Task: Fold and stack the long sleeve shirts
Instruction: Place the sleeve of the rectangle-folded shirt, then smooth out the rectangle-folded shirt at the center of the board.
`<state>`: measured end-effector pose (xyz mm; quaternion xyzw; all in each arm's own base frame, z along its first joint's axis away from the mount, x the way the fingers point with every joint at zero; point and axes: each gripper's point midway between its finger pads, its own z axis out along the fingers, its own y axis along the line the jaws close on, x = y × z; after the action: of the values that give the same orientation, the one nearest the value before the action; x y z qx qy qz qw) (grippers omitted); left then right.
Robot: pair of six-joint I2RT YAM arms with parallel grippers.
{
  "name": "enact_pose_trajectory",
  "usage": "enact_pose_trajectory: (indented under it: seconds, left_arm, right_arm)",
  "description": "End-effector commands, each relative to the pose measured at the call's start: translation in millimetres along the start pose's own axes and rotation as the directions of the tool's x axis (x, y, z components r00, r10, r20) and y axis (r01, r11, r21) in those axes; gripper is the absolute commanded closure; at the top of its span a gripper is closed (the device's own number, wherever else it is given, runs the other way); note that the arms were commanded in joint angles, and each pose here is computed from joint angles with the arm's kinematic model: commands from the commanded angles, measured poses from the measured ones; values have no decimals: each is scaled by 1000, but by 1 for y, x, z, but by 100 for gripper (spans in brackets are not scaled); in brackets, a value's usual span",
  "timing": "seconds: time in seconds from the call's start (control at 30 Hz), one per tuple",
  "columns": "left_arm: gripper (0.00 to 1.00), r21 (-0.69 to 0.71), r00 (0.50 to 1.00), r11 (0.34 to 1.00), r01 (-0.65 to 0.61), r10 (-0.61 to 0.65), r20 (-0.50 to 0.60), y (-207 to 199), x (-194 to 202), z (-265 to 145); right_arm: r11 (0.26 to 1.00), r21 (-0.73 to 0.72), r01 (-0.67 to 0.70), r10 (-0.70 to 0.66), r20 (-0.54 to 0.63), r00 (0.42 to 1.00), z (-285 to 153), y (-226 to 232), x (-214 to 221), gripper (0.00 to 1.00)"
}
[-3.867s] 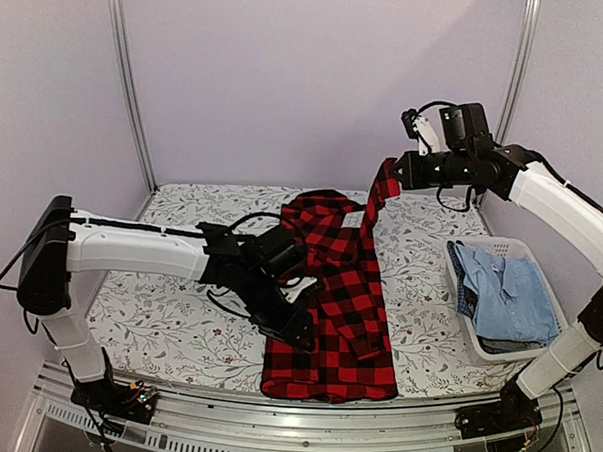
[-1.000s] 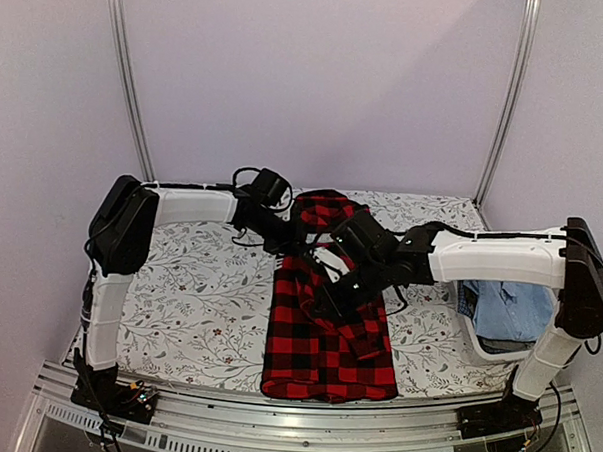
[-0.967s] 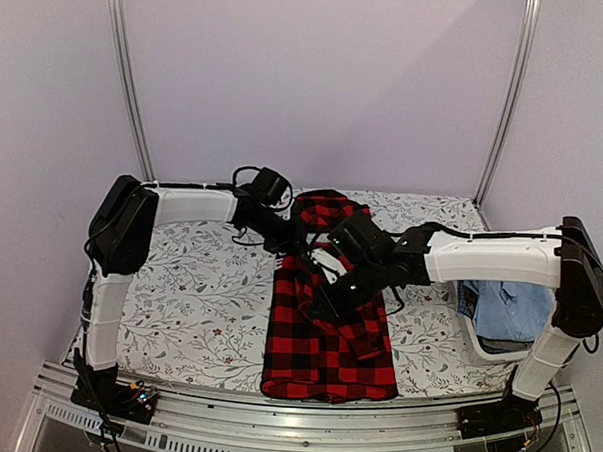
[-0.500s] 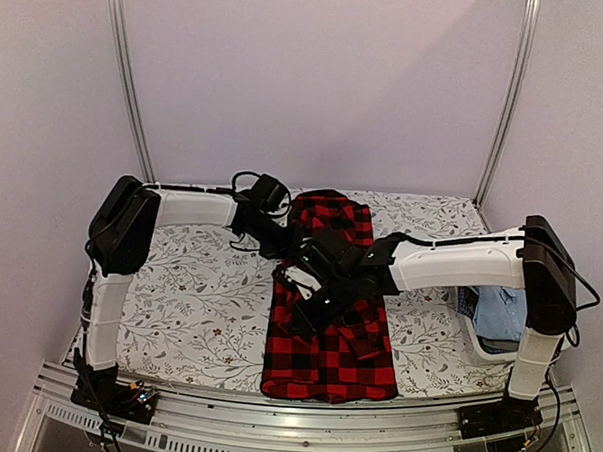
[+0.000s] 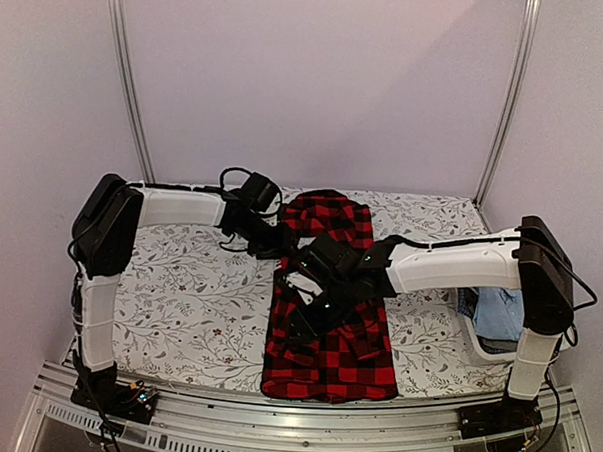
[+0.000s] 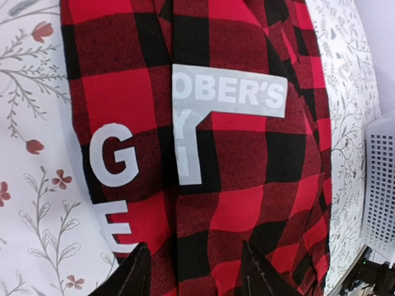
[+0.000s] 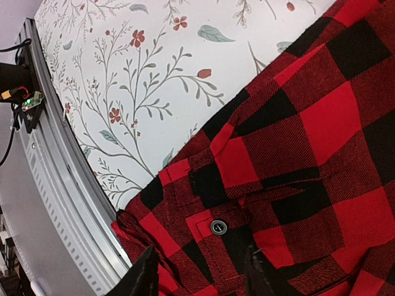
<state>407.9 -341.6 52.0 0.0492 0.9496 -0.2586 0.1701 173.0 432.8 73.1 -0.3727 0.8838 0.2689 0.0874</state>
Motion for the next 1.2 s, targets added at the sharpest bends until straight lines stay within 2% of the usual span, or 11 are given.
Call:
enact_pose_trajectory:
  seconds: [0.0, 0.13, 0.33, 0.43, 0.53, 0.73, 1.17]
  left_arm:
    - [51, -5, 997, 1000, -22, 23, 80, 0, -15, -34]
    - [53, 2, 997, 1000, -24, 24, 67, 3, -4, -40]
    - [66, 65, 998, 998, -20, 15, 66, -2, 10, -48]
    - [73, 100, 998, 995, -19, 13, 62, -6, 15, -51]
    - [77, 129, 998, 991, -30, 21, 66, -12, 16, -52]
    - [82, 182, 998, 983, -36, 27, 55, -23, 11, -43]
    - [83, 209, 1000, 978, -18, 19, -4, -29, 29, -27]
  right_arm:
    - [999, 48, -10, 5, 96, 995, -26, -2, -16, 49]
    - [987, 92, -128, 109, 192, 975, -50, -42, -40, 52]
    - [971, 2, -240, 222, 368, 903, -88, -91, -97, 71]
    - [965, -27, -259, 248, 404, 880, -91, -115, -120, 79]
    - [960, -64, -272, 273, 420, 865, -86, -136, -137, 84]
    - [945, -130, -301, 327, 410, 851, -63, -166, -159, 87]
    - [849, -199, -490, 529, 347, 775, -14, -266, -148, 86]
